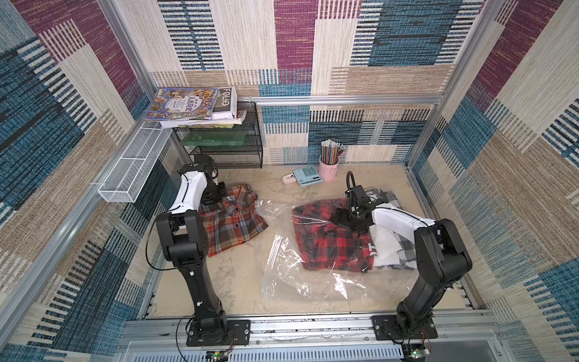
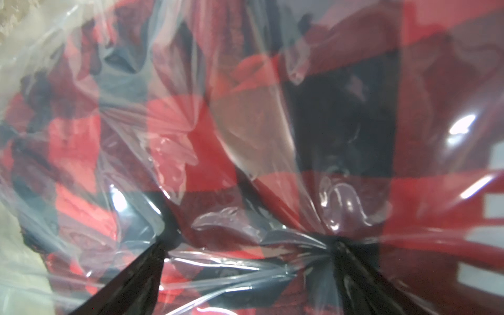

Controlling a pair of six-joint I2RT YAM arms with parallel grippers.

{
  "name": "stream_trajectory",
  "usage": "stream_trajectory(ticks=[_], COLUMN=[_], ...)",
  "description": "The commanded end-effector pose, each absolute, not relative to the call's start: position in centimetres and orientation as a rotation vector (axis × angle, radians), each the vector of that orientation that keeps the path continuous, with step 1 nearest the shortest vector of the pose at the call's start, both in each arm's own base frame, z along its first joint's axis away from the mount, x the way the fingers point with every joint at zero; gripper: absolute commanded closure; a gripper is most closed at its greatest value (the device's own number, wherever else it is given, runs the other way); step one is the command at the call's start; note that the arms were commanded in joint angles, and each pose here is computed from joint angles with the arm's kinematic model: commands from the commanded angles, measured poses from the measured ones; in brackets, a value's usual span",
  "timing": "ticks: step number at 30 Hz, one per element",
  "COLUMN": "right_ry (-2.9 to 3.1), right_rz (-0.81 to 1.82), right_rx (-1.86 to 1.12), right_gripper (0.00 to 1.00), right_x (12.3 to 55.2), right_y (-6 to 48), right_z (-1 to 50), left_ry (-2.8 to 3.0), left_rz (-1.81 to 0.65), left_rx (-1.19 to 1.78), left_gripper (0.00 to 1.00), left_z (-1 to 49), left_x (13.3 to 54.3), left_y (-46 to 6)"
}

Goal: Take the shirt out of the vacuum bag
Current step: Move the shirt at the center of the board.

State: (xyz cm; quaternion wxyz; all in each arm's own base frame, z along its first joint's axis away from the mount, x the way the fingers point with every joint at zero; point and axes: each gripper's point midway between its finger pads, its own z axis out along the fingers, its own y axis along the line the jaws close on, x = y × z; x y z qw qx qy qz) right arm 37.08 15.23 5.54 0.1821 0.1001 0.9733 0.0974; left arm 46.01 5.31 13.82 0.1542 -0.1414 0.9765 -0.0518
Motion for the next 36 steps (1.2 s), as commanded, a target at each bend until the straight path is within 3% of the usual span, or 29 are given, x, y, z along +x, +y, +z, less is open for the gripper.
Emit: stream_trajectory(ticks=[1, 6, 8, 13, 16, 20, 24, 27, 36], right_ry=[2.801, 2.788, 2.779, 2.668, 2.575, 2.445, 2.360, 2.337, 2.282], right_rz=[0.247, 0.273, 0.296, 0.340, 0.388, 0.436, 0.442, 0.475, 0.526], right_rx=[0.278, 0.255, 0.231, 0.064, -0.088, -0.352, -0.532, -0.576, -0.725], right_gripper=[0.03, 0.03, 0.04, 0.04, 0.04, 0.04, 0.04, 0.04, 0.04], right_x=[35.8, 36.0, 36.3, 37.5, 37.9, 37.0, 35.8, 35.3, 32.7], right_y=[15.1, 15.8, 16.4, 18.9, 21.6, 26.8, 31.3, 32.9, 36.2], right_z=[4.9, 5.5, 6.0, 10.9, 14.7, 19.0, 22.0, 22.9, 23.4], left_ry=[2.739, 2.657, 2.639, 2.603, 2.613, 2.652, 2.645, 2.595, 2.516], left_rz=[-0.145, -0.185, -0.214, -0.321, -0.399, -0.498, -0.479, -0.551, -0.381], left_rx=[-0.426, -0.435, -0.437, -0.460, -0.504, -0.656, -0.901, -1.069, -1.226], left_gripper=[0.83, 0.62, 0.44, 0.38, 0.25, 0.19, 0.19, 0.20, 0.22], left_z=[16.4, 20.2, 21.1, 23.1, 22.7, 19.0, 14.1, 11.9, 9.9], left_x=[45.9, 44.5, 43.7, 40.5, 37.3, 33.1, 30.2, 29.8, 31.7], left_y=[5.4, 4.7, 4.2, 1.9, 0.0, -1.4, -0.6, -0.2, 3.9])
